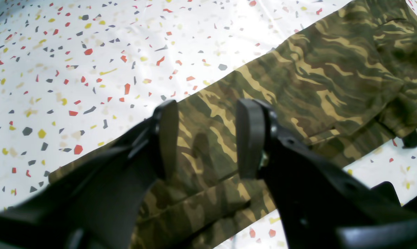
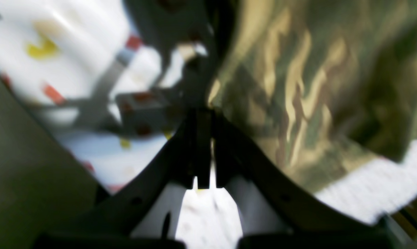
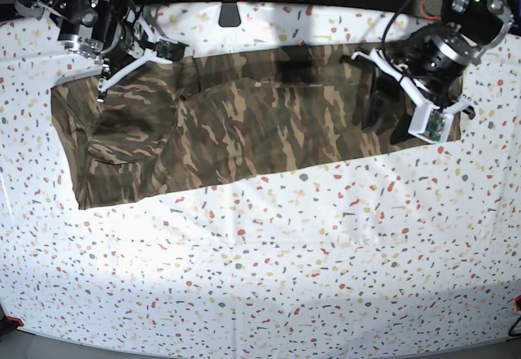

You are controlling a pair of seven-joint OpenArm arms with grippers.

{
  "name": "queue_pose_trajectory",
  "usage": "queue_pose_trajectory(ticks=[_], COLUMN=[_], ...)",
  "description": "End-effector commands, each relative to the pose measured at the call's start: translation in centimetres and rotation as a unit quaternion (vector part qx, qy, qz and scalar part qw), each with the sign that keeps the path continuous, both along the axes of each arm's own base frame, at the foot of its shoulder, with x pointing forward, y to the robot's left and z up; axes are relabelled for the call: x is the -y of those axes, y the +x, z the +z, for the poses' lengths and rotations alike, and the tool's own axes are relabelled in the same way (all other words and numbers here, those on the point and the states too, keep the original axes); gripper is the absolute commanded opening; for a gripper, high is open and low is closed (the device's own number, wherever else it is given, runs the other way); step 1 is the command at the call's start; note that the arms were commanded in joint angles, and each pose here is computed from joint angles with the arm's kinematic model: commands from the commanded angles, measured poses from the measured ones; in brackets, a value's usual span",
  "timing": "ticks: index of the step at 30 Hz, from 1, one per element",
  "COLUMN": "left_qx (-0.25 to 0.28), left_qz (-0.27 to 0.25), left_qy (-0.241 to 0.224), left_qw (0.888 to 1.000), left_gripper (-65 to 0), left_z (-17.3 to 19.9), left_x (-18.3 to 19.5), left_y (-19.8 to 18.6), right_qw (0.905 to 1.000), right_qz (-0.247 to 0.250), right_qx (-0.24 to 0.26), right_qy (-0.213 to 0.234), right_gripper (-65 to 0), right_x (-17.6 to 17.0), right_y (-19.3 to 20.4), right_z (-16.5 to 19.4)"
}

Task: Fold the T-shirt properly
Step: 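Move the right gripper along the shirt toward the left gripper, smoothing fabric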

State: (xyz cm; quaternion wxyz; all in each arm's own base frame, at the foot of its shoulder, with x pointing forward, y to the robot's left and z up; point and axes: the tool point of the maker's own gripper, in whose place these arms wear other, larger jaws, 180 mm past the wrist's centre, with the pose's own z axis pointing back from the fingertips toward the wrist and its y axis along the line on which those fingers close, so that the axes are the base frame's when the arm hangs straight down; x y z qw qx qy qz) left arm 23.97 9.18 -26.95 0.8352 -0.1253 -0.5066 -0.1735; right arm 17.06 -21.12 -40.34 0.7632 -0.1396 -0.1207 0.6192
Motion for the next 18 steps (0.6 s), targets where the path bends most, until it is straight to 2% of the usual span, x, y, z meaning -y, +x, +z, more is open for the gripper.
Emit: queue_pose_trajectory(ticks=[1,4,11,16,18], left_qx=[0.021,0.022,0.018,0.019,0.019], left_qz=[-0.003,-0.003,-0.003,-0.003,-0.003], left_qy=[-0.006,-0.006,-0.004,-0.004,-0.004], left_qw=[1.000,1.000,1.000,1.000,1.000], left_gripper=[-38.6,-38.6,-38.6,-38.6,-38.6], left_z=[1.1,1.1,1.0,1.0,1.0], left_x=[0.1,0.1,0.1,0.1,0.1], left_y=[0.3,0.3,0.2,0.2,0.2], right_qw=[0.9998,0.9989,0.9963,0.9892,0.9884], right_qz=[0.011,0.037,0.067,0.099,0.103], right_qx=[0.017,0.028,0.016,0.011,0.012], right_qy=[-0.003,0.000,-0.051,-0.107,-0.111], right_gripper=[-65.0,-65.0,-65.0,-65.0,-65.0], right_x=[0.1,-0.4,1.6,3.9,4.0], right_y=[0.7,0.5,-1.2,-2.3,-2.2], right_z=[1.3,3.2,5.3,6.2,6.5])
